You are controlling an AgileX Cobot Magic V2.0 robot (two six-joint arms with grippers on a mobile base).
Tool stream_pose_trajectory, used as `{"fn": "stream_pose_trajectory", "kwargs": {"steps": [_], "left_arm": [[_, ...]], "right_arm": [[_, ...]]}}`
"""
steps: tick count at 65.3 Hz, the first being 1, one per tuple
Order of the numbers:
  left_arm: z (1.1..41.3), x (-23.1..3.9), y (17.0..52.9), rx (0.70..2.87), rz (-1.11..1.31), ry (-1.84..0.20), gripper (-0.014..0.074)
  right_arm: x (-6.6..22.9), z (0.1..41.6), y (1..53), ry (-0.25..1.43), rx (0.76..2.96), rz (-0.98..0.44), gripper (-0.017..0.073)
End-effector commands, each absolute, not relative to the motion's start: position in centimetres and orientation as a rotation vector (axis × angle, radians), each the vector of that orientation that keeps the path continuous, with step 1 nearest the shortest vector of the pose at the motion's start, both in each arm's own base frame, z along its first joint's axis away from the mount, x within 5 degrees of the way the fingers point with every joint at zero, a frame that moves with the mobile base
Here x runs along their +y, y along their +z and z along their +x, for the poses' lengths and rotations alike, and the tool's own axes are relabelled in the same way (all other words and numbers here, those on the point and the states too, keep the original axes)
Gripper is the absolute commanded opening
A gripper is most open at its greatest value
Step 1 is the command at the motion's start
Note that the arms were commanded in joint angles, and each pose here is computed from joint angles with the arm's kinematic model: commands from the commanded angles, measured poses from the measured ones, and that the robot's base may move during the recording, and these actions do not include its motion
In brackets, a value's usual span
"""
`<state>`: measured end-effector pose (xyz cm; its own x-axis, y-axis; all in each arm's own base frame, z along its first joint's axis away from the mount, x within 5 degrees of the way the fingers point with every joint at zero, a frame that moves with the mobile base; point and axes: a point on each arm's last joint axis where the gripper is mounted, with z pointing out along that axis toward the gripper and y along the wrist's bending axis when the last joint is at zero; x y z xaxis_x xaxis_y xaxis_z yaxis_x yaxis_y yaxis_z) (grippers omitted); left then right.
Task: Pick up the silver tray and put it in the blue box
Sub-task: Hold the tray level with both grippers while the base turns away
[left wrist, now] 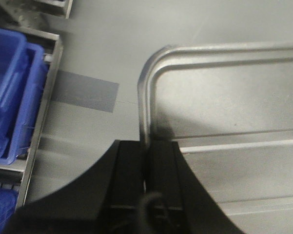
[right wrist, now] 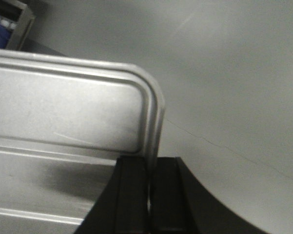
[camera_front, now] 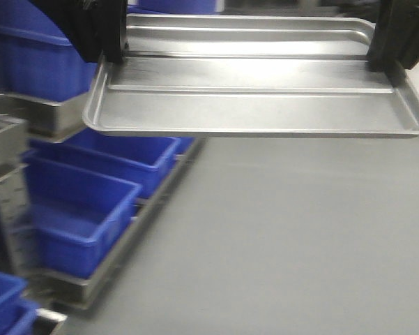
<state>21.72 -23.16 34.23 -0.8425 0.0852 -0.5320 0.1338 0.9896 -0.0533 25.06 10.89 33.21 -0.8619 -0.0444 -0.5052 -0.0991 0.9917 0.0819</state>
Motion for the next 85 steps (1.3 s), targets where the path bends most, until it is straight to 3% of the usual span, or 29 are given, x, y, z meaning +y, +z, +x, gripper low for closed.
{"fn": "stream_pose_trajectory", "kwargs": {"steps": [1, 85], "left_arm": [[21.27, -22.21, 36.51, 2.505, 0.169, -0.117, -0.0105], [21.26, -22.21, 36.50, 2.506, 0.169, -0.118, -0.0105]], "right_arm": [[10.34, 24.98, 35.51, 0.116, 2.491, -0.136, 0.0060], [10.33, 24.98, 35.50, 0.116, 2.492, -0.136, 0.0060]]}}
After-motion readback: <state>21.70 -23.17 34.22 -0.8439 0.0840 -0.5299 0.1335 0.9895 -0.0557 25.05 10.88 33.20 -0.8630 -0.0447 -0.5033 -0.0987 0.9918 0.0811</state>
